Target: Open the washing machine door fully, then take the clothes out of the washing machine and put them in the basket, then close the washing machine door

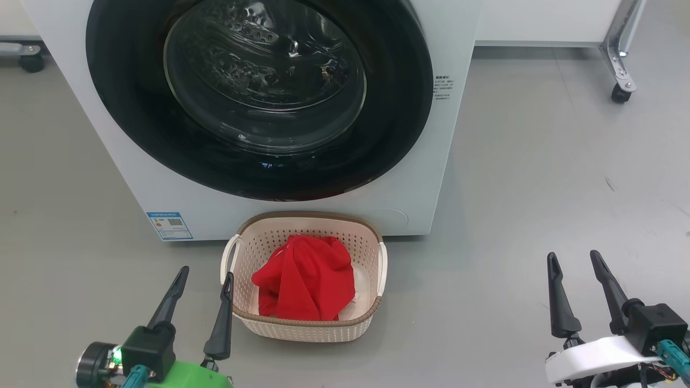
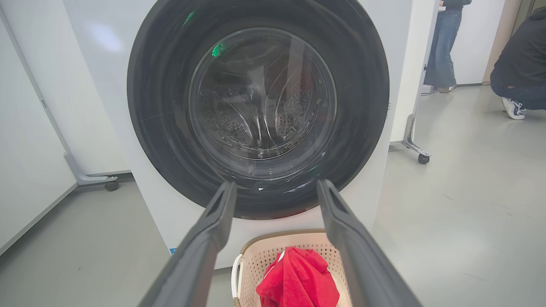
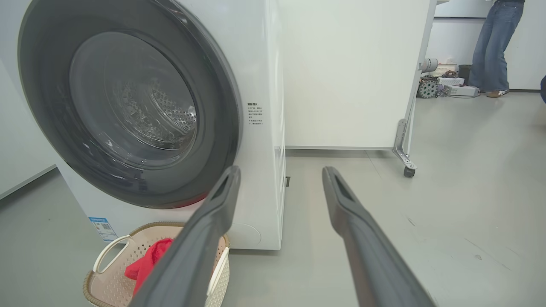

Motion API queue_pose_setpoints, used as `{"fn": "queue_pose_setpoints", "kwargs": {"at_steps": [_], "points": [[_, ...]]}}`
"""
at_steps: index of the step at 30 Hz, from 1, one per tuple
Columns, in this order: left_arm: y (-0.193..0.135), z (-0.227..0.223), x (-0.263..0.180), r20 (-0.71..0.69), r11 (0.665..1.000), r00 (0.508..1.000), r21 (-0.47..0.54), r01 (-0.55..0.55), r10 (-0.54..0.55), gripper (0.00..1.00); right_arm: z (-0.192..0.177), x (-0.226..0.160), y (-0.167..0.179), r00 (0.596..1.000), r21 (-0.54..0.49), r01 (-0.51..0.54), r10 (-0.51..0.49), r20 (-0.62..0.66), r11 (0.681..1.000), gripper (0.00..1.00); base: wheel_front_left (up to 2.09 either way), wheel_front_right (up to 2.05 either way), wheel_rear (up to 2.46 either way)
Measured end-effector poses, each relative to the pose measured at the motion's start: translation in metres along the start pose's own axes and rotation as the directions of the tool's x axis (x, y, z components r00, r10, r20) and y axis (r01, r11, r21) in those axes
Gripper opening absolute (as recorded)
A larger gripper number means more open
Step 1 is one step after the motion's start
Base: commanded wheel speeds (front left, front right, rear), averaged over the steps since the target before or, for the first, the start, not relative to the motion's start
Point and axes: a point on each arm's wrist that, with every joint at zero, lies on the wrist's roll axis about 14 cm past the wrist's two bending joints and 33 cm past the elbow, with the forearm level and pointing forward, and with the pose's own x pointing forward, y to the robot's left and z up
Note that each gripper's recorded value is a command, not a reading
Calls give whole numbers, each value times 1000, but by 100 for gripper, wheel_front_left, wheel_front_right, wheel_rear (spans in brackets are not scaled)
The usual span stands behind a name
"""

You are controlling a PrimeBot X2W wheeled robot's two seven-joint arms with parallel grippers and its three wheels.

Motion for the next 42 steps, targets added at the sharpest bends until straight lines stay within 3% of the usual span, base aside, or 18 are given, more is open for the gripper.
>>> {"fn": "queue_pose_setpoints", "kwargs": {"at_steps": [10, 11, 19, 28, 42], "points": [[1, 1, 0, 4, 1000, 1000, 3, -7, 7, 100, 4, -1, 1, 1000, 2, -2, 2, 9, 1000, 100, 0, 0, 0], [1, 2, 0, 5, 1000, 1000, 3, -7, 7, 0, 4, -1, 1, 1000, 2, -2, 2, 9, 1000, 0, 0, 0, 0], [0, -23, -10, -70, 999, 997, -24, -22, 20, 0, -20, -11, 3, 998, 42, 18, -15, -63, 999, 0, 0, 0, 0], [2, -24, -9, -81, 986, 996, -160, -48, 35, 0, -22, -13, 0, 996, 179, 54, -40, -81, 982, 0, 0, 0, 0], [15, -29, -8, -129, 923, 988, -363, -127, 85, 0, -26, -10, -14, 988, 363, 130, -90, -125, 923, 0, 0, 0, 0]]}}
